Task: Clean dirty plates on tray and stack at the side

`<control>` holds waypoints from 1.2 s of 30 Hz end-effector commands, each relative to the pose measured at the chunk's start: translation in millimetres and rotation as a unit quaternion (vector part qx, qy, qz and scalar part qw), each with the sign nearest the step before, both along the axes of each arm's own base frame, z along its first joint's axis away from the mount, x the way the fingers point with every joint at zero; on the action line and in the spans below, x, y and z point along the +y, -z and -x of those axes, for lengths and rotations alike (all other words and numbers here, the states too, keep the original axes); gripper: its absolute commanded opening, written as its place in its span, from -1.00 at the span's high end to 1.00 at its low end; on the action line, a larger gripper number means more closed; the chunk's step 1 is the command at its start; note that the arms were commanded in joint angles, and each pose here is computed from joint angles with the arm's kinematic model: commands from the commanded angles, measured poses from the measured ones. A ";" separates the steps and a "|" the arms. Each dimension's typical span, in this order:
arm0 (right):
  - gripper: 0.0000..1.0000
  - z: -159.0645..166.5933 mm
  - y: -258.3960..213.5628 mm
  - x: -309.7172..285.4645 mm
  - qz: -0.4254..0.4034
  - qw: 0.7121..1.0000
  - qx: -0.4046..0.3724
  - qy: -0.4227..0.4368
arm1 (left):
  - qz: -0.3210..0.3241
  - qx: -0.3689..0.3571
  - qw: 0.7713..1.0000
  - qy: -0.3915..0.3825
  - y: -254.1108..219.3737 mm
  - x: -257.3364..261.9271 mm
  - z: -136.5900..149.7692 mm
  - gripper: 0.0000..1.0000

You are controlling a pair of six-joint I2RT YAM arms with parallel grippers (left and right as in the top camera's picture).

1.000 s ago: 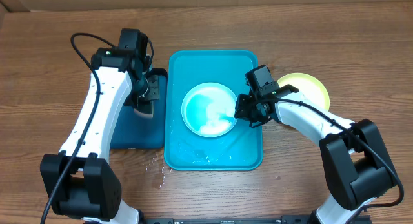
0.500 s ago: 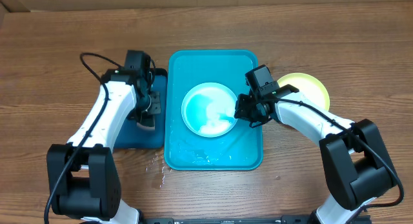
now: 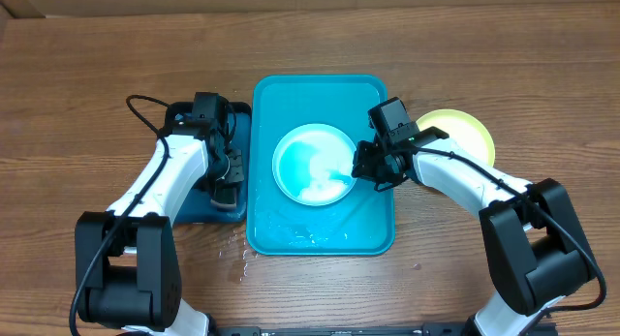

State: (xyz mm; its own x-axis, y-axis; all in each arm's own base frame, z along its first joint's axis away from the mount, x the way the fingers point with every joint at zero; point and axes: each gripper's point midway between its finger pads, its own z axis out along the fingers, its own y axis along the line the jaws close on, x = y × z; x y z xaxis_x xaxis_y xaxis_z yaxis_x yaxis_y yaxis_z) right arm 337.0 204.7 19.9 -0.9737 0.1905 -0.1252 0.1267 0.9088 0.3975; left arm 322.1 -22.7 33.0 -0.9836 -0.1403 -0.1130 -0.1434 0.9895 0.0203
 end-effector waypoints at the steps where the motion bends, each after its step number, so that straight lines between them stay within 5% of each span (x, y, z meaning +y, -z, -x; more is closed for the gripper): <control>1: 0.92 0.7 -1.0 3.0 -0.005 1.000 -0.001 -0.004 | -0.001 -0.006 1.000 -0.014 -5.3 4.1 -5.7 -0.09; 11: 0.92 0.9 -0.8 2.9 -0.005 1.000 0.000 -0.004 | 0.040 -0.100 0.992 -0.067 -96.9 10.6 -44.2 -0.34; 21: 0.71 1.1 -0.8 2.8 -0.005 1.000 0.000 -0.004 | 0.149 -0.230 0.943 -0.190 -198.3 67.2 -41.5 -0.80; 29: 0.10 -1.7 -1.8 4.0 -0.007 1.000 -0.006 -0.003 | 0.147 -0.204 0.931 -0.266 -191.3 110.9 -12.2 -0.96; 36: 0.08 -6.6 -3.3 4.9 -0.009 1.000 -0.017 -0.002 | 0.148 -0.193 0.932 -0.269 -187.9 109.7 -8.3 -1.00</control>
State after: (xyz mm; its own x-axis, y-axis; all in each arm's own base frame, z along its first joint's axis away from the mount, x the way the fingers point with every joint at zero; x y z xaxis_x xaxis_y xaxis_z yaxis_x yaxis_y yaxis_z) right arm 342.1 208.4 22.7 -0.9711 0.1904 -0.1436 0.1153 0.9019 0.4163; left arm 331.0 90.0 219.5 -0.6603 -0.6718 -0.3358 -0.5583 0.7381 -0.3788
